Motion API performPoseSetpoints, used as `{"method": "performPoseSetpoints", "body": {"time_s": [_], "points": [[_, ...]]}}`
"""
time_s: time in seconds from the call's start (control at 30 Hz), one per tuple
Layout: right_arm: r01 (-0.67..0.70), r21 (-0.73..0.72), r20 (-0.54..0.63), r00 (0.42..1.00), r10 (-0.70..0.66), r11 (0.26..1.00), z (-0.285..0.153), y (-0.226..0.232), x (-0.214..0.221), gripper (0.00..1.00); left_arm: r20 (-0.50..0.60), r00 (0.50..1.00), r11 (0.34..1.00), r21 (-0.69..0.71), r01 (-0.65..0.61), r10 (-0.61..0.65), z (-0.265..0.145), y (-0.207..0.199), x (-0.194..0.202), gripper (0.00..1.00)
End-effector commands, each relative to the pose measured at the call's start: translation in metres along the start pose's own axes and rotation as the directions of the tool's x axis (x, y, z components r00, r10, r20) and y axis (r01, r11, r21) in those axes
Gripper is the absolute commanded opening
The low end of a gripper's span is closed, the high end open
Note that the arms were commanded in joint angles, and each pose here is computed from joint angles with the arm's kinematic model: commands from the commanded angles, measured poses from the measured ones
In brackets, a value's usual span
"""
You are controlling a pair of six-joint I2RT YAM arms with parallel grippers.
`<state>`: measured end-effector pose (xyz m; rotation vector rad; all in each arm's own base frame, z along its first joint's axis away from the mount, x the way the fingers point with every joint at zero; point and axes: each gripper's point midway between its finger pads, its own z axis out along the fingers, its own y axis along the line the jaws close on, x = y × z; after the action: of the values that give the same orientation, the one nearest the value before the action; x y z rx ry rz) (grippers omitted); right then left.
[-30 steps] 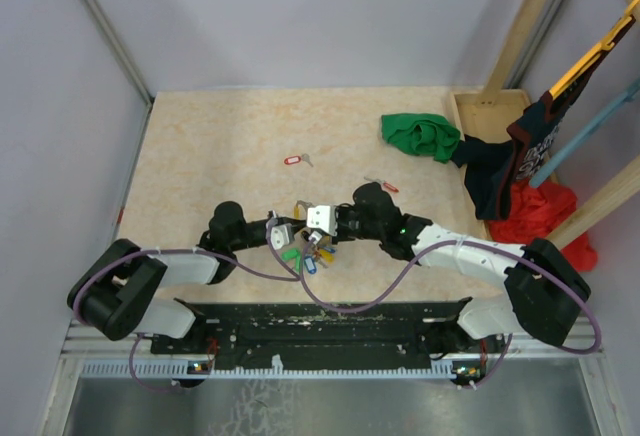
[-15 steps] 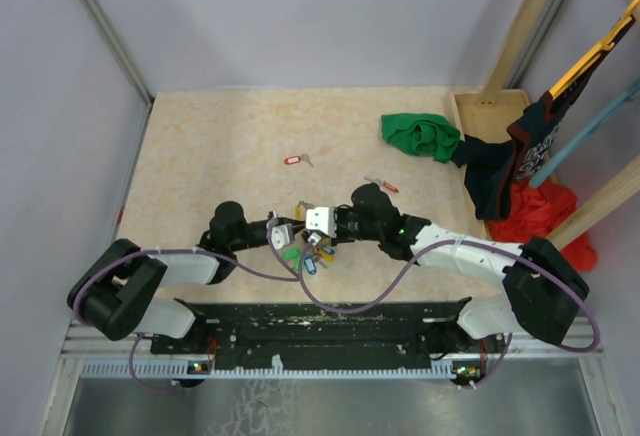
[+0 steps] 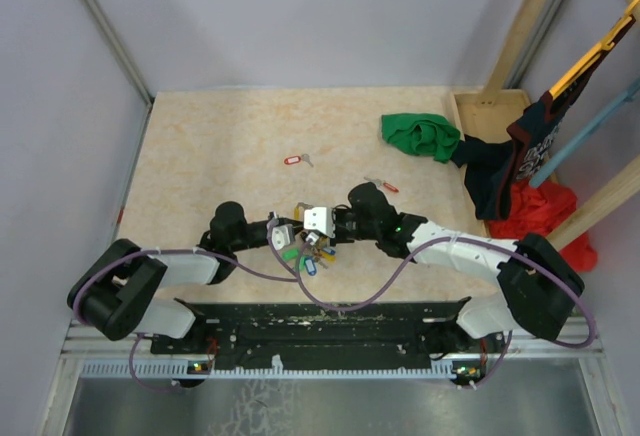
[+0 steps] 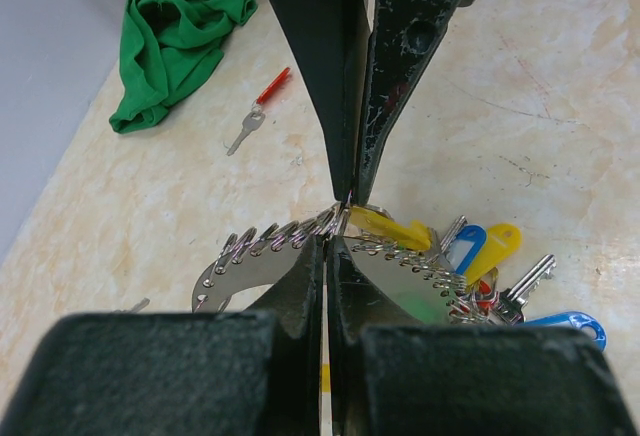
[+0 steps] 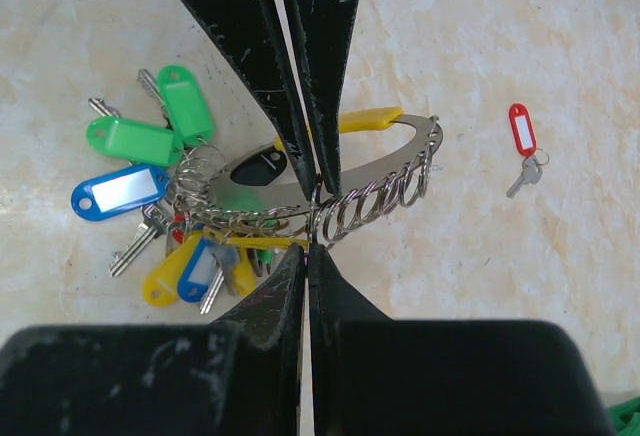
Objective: Put the keys on the keyring
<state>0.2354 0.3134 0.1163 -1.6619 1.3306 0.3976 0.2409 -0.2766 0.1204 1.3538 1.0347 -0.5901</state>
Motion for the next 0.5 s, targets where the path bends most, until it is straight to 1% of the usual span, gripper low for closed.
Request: {"method": "performPoseSetpoints", "body": {"time_s": [0.0, 0.3, 0.47], "points": [[0.032, 0.032, 0.136, 0.990, -0.036, 0.999, 0.0005, -0.0178, -0.0449, 0.00, 0.071, 0.996, 0.999, -0.005, -0.047, 0.047, 0.0058, 0.0079, -0.0240, 0.00], [0.006, 0.079, 0.174, 0.985, -0.020, 0.997, -0.0043, -0.0240, -0.0519, 0.00, 0.058, 0.997, 0.999, -0.016, -0.043, 0.044, 0.0075, 0.0079, -0.0229, 0.00], [-0.003, 0.079, 0.188, 0.982, -0.012, 0.997, -0.0048, -0.0233, -0.0541, 0.00, 0.045, 0.998, 0.999, -0.020, -0.043, 0.044, 0.0089, 0.0081, -0.0223, 0.00]]}}
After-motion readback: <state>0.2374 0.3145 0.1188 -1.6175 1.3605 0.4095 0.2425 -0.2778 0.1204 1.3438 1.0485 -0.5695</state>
